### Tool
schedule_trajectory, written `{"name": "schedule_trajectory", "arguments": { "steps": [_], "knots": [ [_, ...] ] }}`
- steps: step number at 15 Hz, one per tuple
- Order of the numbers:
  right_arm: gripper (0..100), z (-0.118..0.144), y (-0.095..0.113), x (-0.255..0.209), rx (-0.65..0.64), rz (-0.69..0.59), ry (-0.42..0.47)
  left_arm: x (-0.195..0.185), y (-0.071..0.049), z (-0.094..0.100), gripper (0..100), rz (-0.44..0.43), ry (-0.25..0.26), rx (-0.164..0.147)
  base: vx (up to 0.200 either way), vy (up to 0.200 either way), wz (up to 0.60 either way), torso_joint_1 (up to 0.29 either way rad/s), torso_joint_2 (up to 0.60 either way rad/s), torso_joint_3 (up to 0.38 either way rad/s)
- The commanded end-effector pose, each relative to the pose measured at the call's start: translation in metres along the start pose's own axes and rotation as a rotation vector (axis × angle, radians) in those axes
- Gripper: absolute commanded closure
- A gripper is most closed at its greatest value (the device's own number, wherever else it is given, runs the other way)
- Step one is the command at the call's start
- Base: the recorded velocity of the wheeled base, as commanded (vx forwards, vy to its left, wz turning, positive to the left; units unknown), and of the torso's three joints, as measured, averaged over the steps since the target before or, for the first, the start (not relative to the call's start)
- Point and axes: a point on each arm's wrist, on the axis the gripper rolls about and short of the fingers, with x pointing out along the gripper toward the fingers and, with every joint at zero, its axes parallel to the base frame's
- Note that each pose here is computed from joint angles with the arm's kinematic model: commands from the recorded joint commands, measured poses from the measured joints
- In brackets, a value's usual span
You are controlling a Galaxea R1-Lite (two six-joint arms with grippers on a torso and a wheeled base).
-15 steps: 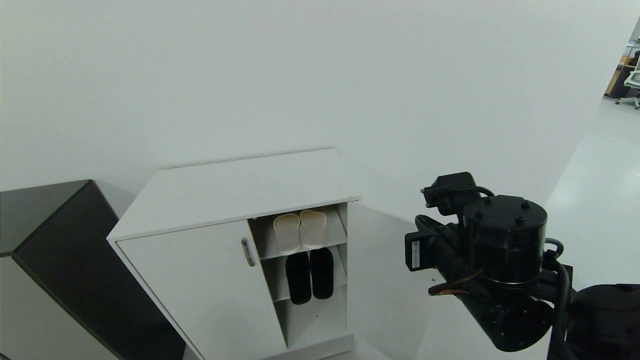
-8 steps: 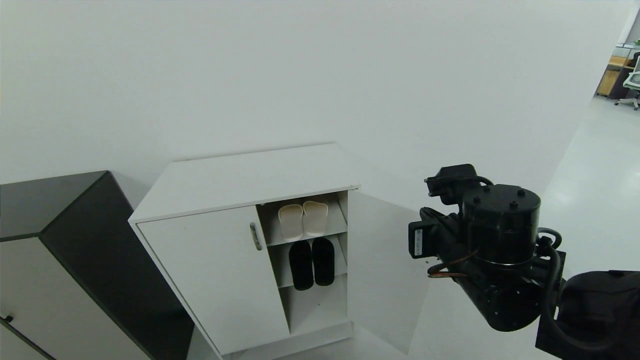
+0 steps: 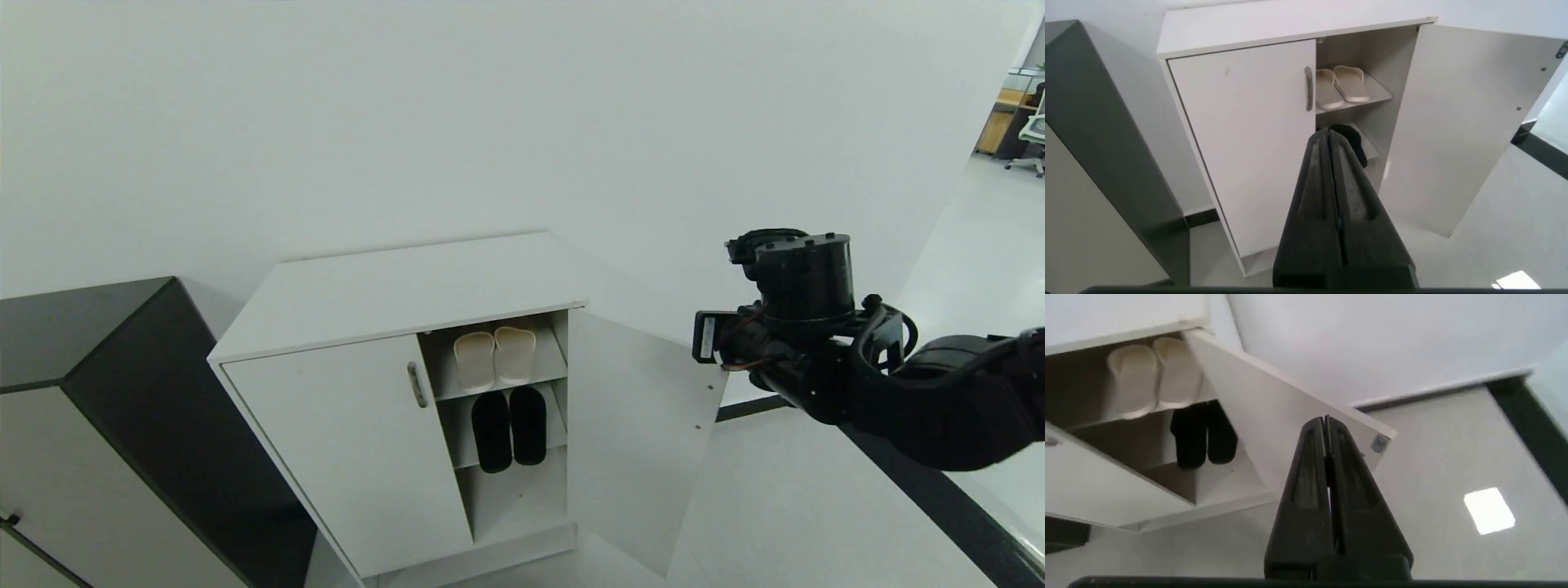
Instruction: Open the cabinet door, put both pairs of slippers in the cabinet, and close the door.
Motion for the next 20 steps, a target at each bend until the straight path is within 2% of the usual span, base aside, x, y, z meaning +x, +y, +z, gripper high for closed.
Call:
{"name": "schedule_trajectory", "arguments": {
  "steps": [1,3,7,10,20],
  "knots": [
    [100,-0.001,-0.007,0.033,0.031,-0.05,0.026,0.0,0.0,0.0,100,0.0,0.0,0.0,0.0,0.0,0.0,0.0,0.0,0.0],
    [100,-0.009,-0.019,0.063,0.043,-0.078,0.05,0.0,0.0,0.0,100,0.0,0.0,0.0,0.0,0.0,0.0,0.0,0.0,0.0],
    [100,-0.018,-0.031,0.089,0.08,-0.083,0.034,0.0,0.0,0.0,100,0.0,0.0,0.0,0.0,0.0,0.0,0.0,0.0,0.0],
    [100,-0.015,-0.031,0.09,0.098,-0.072,-0.001,0.0,0.0,0.0,100,0.0,0.0,0.0,-0.2,0.0,0.0,0.006,0.01,0.004],
    [100,-0.031,-0.034,0.114,0.098,-0.093,0.011,0.0,0.0,0.0,100,0.001,0.0,-0.002,0.0,0.0,0.0,0.0,0.0,0.0]
  ]
}}
